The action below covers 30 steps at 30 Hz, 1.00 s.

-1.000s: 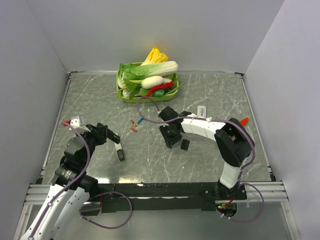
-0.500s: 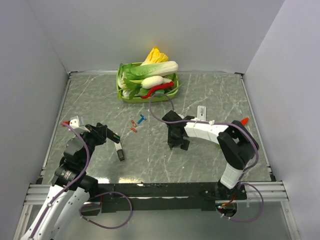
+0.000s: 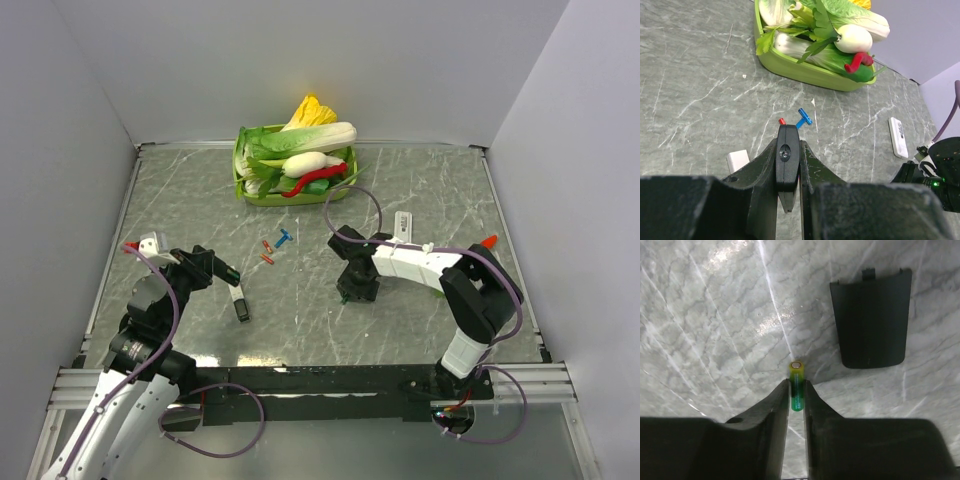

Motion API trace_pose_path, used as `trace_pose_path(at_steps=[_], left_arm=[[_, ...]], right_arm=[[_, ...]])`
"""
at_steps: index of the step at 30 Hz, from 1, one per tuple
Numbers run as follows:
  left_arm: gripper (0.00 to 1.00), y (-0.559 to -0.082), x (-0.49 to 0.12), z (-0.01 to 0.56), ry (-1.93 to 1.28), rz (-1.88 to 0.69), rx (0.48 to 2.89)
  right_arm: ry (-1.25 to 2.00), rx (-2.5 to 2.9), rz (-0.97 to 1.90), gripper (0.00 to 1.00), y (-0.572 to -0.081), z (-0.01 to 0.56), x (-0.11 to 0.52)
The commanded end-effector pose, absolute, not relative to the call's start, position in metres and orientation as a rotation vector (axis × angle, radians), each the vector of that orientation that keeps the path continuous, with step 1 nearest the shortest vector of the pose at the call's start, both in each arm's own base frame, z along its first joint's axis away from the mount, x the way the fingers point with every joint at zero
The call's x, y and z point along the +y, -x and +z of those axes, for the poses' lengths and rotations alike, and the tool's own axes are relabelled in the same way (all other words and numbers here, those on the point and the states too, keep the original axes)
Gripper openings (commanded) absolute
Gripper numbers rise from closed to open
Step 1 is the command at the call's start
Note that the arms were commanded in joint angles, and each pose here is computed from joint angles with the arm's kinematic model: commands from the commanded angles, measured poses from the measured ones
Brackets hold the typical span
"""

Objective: Load the batteries into the remote control

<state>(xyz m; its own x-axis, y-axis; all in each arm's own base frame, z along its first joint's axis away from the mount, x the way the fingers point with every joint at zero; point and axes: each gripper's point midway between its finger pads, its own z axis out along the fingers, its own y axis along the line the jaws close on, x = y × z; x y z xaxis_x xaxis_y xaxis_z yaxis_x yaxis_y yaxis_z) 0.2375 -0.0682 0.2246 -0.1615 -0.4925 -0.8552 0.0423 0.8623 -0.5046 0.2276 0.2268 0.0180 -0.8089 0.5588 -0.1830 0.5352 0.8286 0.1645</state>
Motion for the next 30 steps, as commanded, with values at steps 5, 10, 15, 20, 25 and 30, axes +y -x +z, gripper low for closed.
trace_pose_path(at_steps=[5,10,15,20,25,30], left_arm=[[0.01,-0.238,-0.063,0.255,0.358,-0.494,1.578],[0.01,-0.238,-0.062,0.255,0.360,-0.491,1.577],[0.01,-0.238,-0.062,0.255,0.362,-0.490,1.577],[0.01,-0.238,-0.061,0.254,0.365,-0.485,1.579],[0.01,-0.238,-0.061,0.254,0.366,-0.485,1.577],[0.01,-0.237,-0.060,0.255,0.369,-0.486,1.572]], right_arm=[[-0.972,2.752,0.264,0.49,-0.234,0.035,0.241],[-0.913,2.714,0.349,0.66,-0.238,0.062,0.242],[-0.611,2.670,0.462,0.88,-0.243,0.101,0.243],[-0.050,2.576,0.398,0.93,-0.251,0.137,0.229],[0.696,2.386,0.408,0.95,-0.248,0.151,0.234],[1.300,2.198,0.343,0.98,-0.241,0.127,0.231]])
